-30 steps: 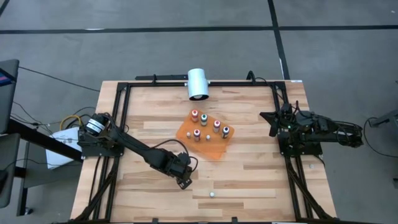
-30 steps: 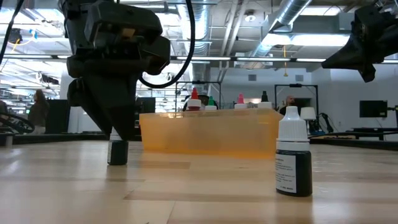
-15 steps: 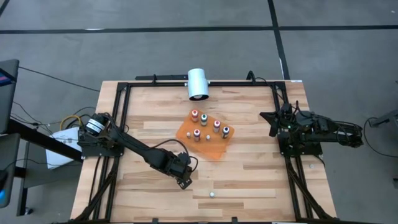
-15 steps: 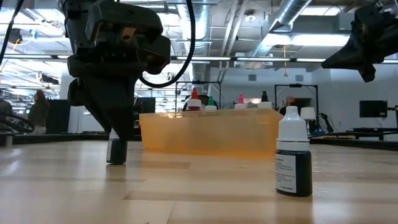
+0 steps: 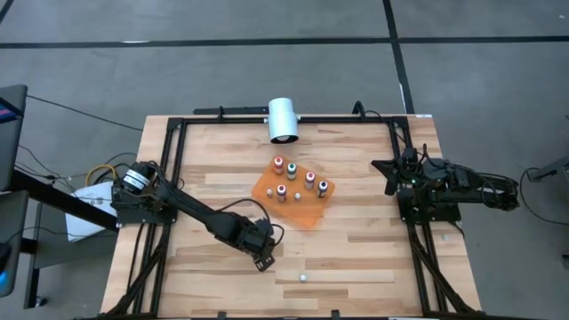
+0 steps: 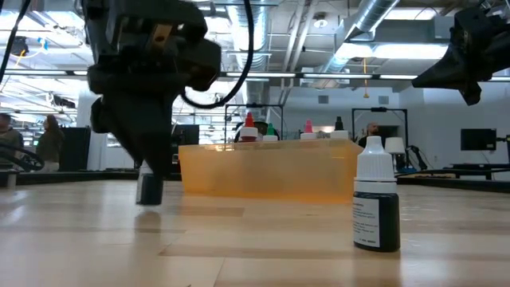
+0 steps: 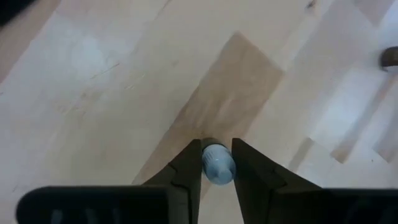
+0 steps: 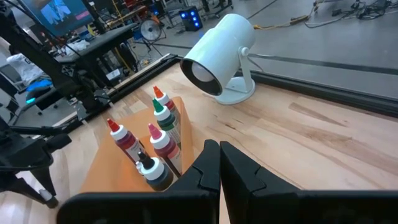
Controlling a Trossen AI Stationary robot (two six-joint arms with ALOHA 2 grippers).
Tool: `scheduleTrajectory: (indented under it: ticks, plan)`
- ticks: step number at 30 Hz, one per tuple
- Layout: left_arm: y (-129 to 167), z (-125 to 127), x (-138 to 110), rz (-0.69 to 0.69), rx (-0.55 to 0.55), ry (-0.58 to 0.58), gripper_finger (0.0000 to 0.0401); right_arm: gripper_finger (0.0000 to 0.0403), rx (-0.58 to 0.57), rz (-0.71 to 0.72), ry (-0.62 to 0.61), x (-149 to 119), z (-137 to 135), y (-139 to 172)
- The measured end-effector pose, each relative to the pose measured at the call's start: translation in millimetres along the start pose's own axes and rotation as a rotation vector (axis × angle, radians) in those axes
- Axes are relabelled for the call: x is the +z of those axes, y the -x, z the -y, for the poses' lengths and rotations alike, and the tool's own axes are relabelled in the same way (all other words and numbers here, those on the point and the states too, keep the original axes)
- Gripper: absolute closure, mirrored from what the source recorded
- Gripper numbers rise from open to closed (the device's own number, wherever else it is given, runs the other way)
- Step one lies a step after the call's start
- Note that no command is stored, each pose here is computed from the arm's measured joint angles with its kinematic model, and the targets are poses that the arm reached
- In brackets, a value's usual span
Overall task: Pick & Place food coloring
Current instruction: Put the small green food coloring bottle into the bin
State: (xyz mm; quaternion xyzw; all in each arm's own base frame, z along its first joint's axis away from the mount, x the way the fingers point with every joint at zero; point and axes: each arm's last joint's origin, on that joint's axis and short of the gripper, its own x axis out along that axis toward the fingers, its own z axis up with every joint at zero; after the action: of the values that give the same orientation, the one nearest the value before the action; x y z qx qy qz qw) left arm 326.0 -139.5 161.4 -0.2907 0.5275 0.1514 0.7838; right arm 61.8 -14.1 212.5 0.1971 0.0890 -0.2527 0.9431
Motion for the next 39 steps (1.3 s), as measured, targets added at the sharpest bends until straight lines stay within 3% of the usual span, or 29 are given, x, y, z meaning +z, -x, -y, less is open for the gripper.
scheduleTrajectory:
  ticks: [7,18,26,33,39]
  plan:
    - [13,11,24,0.057,-0.051,-0.085,0.0334,0.0402,0.0,0.0,0.0,0,0,0]
    - [41,23,67,0.18,-0.074,-0.35,0.0334,0.0402,0.002,-0.001,0.0,0,0,0]
    - [73,29,108,0.351,-0.04,-0.547,0.0334,0.0402,0.002,-0.001,0.0,0,0,0]
    - [90,16,143,0.428,0.001,-0.608,0.0334,0.0402,0.002,-0.001,0.0,0,0,0]
    - [92,6,155,0.44,0.034,-0.641,0.0333,0.0402,0.003,-0.002,0.0,0,0,0]
